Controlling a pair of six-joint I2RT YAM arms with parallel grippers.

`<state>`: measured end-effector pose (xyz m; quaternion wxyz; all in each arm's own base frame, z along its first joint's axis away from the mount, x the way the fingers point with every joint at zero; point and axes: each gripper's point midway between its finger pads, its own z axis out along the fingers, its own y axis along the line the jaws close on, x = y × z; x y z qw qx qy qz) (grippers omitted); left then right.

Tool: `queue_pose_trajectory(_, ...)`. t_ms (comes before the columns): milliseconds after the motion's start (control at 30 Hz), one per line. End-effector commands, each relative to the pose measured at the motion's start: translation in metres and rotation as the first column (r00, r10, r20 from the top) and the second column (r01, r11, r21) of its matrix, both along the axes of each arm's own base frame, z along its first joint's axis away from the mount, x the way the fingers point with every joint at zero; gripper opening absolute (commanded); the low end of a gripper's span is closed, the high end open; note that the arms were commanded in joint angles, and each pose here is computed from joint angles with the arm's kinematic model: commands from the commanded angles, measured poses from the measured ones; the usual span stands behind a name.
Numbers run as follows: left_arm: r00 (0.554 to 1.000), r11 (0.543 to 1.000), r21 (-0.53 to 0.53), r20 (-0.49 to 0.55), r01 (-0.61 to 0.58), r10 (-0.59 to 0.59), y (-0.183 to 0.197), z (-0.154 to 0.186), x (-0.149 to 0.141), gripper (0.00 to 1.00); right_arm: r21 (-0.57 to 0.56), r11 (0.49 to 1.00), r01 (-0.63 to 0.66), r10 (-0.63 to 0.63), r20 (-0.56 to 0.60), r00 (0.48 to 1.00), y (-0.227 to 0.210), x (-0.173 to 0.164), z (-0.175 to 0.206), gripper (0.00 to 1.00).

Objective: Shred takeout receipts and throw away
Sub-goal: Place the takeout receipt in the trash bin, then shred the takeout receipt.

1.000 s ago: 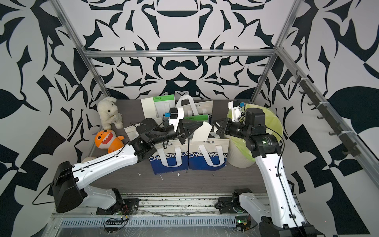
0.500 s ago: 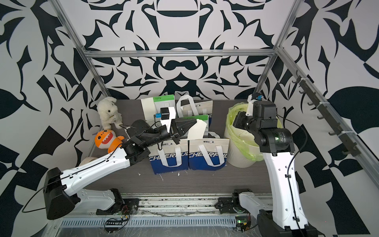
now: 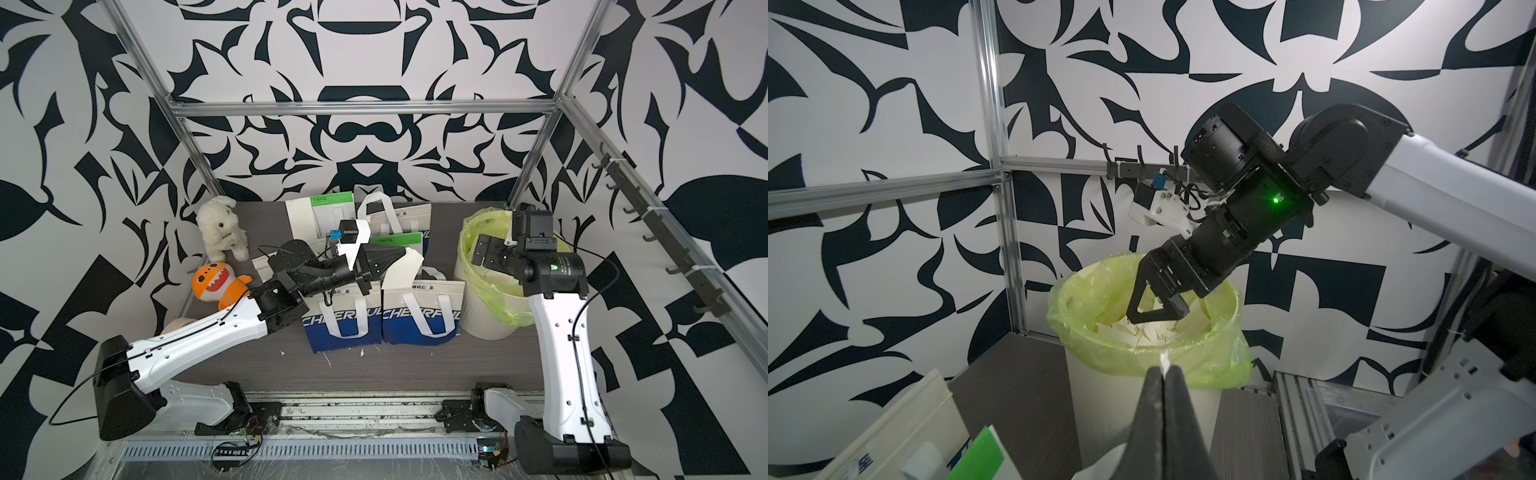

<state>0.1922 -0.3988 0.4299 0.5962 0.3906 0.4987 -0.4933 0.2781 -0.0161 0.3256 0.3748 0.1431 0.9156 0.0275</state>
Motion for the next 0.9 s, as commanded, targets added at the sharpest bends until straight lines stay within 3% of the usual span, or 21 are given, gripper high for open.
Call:
queue_pose_trajectory(0,1.0,0.999,-0.035,0.011,-0.026,0.027,0.003,0.017,0.001,0.0,0.063,0.989,-0.132,0.122,0.137,0.983,0.025,-0.002,0.037,0.93)
queue_pose_trajectory(100,0.999,0.997,-0.062,-0.023,-0.045,0.043,0.003,0.02,0.006,0.0,0.13,0.933,-0.335,0.277,0.334,0.901,0.063,-0.012,0.075,0.89)
queue_pose_trajectory(233,0.997,0.99,-0.129,-0.061,-0.057,0.049,0.007,0.03,0.009,0.0,0.164,0.754,-0.636,0.451,0.574,0.683,0.117,-0.042,0.121,0.9)
queue_pose_trajectory(367,0.997,0.979,-0.205,-0.079,-0.017,0.001,0.013,0.042,0.002,0.0,0.201,0.576,-0.793,0.513,0.667,0.541,0.145,-0.059,0.135,0.9)
queue_pose_trajectory(500,0.994,0.966,-0.26,-0.099,0.011,-0.038,0.017,0.05,-0.004,0.0,0.209,0.482,-0.851,0.523,0.711,0.471,0.155,-0.063,0.137,0.89)
queue_pose_trajectory(667,0.99,0.95,-0.311,-0.124,0.025,-0.067,0.02,0.053,-0.005,0.0,0.215,0.454,-0.865,0.507,0.735,0.449,0.16,-0.059,0.136,0.85)
queue_pose_trajectory(867,0.985,0.939,-0.341,-0.146,0.034,-0.088,0.019,0.052,-0.003,0.0,0.185,0.373,-0.909,0.528,0.763,0.372,0.177,-0.068,0.143,0.81)
